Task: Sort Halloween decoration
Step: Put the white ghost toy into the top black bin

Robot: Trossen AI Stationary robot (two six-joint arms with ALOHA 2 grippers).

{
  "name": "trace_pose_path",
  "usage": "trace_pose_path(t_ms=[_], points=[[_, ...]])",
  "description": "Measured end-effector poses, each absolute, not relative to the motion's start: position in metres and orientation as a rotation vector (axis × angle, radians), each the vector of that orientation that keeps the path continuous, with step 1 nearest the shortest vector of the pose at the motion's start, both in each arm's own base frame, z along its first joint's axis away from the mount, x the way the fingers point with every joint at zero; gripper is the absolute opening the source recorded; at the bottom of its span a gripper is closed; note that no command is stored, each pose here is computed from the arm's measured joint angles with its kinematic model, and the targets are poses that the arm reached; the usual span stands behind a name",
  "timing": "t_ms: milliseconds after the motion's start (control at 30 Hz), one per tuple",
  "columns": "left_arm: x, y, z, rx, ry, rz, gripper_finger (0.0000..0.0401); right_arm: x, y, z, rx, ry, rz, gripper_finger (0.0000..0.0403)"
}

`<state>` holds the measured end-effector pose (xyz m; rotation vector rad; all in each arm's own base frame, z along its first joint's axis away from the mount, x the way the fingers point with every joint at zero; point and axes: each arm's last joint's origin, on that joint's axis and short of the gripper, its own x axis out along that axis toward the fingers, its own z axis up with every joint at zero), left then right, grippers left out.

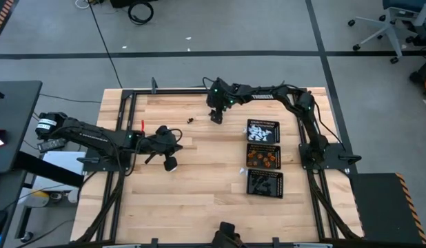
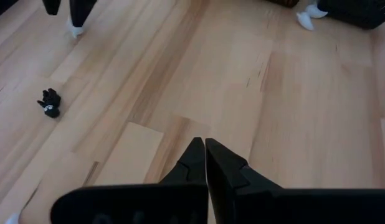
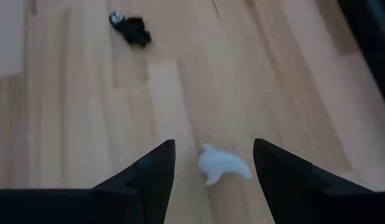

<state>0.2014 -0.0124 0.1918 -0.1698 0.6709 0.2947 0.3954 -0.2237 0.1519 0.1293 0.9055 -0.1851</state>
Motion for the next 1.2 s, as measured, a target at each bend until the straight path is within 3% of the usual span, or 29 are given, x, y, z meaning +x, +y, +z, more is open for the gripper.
trace_pose_path(t_ms=[467, 1000, 1200], points=[[0.202, -0.012, 0.192, -0.174, 0.667, 0.295, 0.0000, 0.396, -0.221, 0.133, 0.155, 0.973, -0.179, 0.0207], [0.202, -0.012, 0.192, -0.175, 0.667, 0.295, 0.0000, 0.396, -0.221, 0.133, 0.128, 0.987, -0.200, 0.0084], [0.202, -0.012, 0.192, -0.174, 0.667, 0.294, 0.0000, 0.399, -0.224, 0.140, 0.099, 0.988, -0.197, 0.0062]])
